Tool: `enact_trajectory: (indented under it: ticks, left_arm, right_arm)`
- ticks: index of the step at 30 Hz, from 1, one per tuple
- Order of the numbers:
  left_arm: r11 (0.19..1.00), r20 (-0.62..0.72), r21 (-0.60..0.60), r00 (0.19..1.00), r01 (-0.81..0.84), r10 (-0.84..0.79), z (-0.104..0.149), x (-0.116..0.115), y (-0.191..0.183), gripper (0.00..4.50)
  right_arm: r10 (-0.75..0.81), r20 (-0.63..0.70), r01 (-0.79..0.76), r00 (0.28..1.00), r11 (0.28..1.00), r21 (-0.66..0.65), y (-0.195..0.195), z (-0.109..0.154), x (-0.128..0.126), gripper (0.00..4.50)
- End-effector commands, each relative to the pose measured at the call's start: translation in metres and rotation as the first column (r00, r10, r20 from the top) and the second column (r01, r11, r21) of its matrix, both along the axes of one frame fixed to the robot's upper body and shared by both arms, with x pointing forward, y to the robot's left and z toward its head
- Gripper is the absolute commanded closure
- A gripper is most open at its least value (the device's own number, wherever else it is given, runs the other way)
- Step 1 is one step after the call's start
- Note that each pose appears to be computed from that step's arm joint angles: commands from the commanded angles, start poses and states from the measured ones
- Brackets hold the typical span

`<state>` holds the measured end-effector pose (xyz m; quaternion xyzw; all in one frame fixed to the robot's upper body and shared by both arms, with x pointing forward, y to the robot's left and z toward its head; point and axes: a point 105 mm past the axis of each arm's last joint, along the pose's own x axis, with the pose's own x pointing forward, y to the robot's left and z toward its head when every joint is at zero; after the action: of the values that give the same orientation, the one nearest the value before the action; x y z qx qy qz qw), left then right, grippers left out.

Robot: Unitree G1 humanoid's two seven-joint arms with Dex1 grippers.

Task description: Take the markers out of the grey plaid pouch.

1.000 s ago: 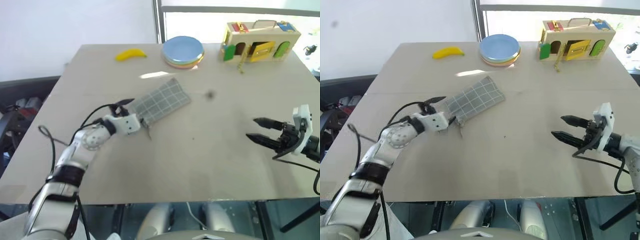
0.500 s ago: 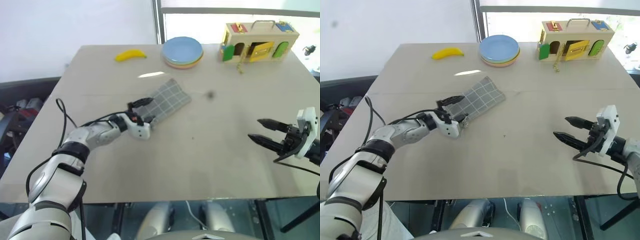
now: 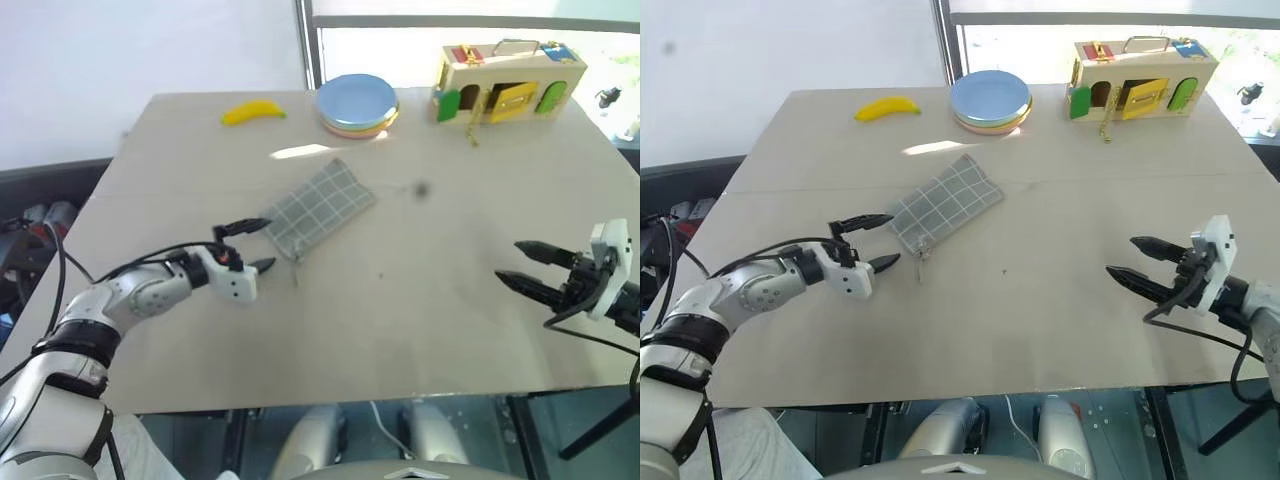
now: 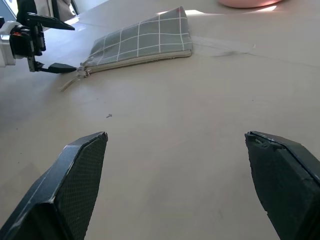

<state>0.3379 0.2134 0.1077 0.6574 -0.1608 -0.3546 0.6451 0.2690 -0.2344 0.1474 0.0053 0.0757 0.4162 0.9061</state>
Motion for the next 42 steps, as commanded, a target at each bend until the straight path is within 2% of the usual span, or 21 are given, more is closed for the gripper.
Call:
enact_trajectory:
  ticks: [1,8,10,13,18,19,20,24,28,31,36,42]
  left_arm:
    - [1.0,-0.037,0.027,0.999,-0.01,0.011,-0.024,0.004,-0.016,0.0]
    - [0.997,0.076,-0.009,0.994,-0.082,0.082,-0.029,0.026,-0.031,0.0]
    - [0.995,0.114,-0.021,0.988,-0.101,0.103,-0.027,0.031,-0.032,0.4]
    - [0.992,0.182,-0.047,0.976,-0.117,0.124,-0.021,0.037,-0.034,1.45]
    - [0.991,0.203,-0.062,0.971,-0.115,0.126,-0.021,0.039,-0.037,3.86]
    - [0.991,0.204,-0.067,0.971,-0.114,0.125,-0.021,0.039,-0.037,4.24]
    - [0.991,0.204,-0.073,0.971,-0.113,0.125,-0.021,0.039,-0.038,4.43]
    - [0.984,0.197,-0.144,0.972,-0.103,0.13,-0.014,0.039,-0.045,4.43]
    - [0.939,0.093,-0.335,0.988,-0.084,0.121,-0.002,0.035,-0.066,4.43]
    - [0.88,0.015,-0.463,0.993,-0.1,0.121,0.01,0.033,-0.083,4.43]
    - [0.787,-0.084,-0.601,0.99,-0.139,0.111,0.028,0.031,-0.113,4.43]
    - [0.729,-0.143,-0.667,0.987,-0.154,0.077,0.042,0.025,-0.142,4.43]
  right_arm:
    - [0.015,0.046,-0.015,0.999,1.0,0.001,0.003,0.009,0.003,0.03]
    - [0.011,0.06,-0.011,0.998,1.0,0.007,0.005,0.01,0.004,0.03]
    - [0.009,0.063,-0.009,0.998,1.0,0.008,0.005,0.01,0.004,0.0]
    - [0.006,0.067,-0.006,0.998,1.0,0.01,0.005,0.01,0.004,0.0]
    - [0.003,0.069,-0.004,0.998,1.0,0.014,0.005,0.009,0.004,0.0]
    - [0.003,0.069,-0.004,0.998,1.0,0.014,0.006,0.009,0.004,0.0]
    - [0.002,0.068,-0.003,0.998,1.0,0.015,0.006,0.009,0.003,0.0]
    - [0.002,0.067,-0.003,0.998,1.0,0.01,0.006,0.008,0.003,0.0]
    - [0.018,0.098,-0.017,0.995,1.0,-0.008,0.016,0.012,0.009,0.0]
    - [0.056,0.158,-0.059,0.986,0.998,0.01,0.041,0.022,0.014,0.0]
    - [0.096,0.237,-0.104,0.967,0.994,0.019,0.091,0.03,0.024,0.0]
    - [0.067,0.334,-0.102,0.94,0.991,0.088,0.133,0.042,0.038,0.0]
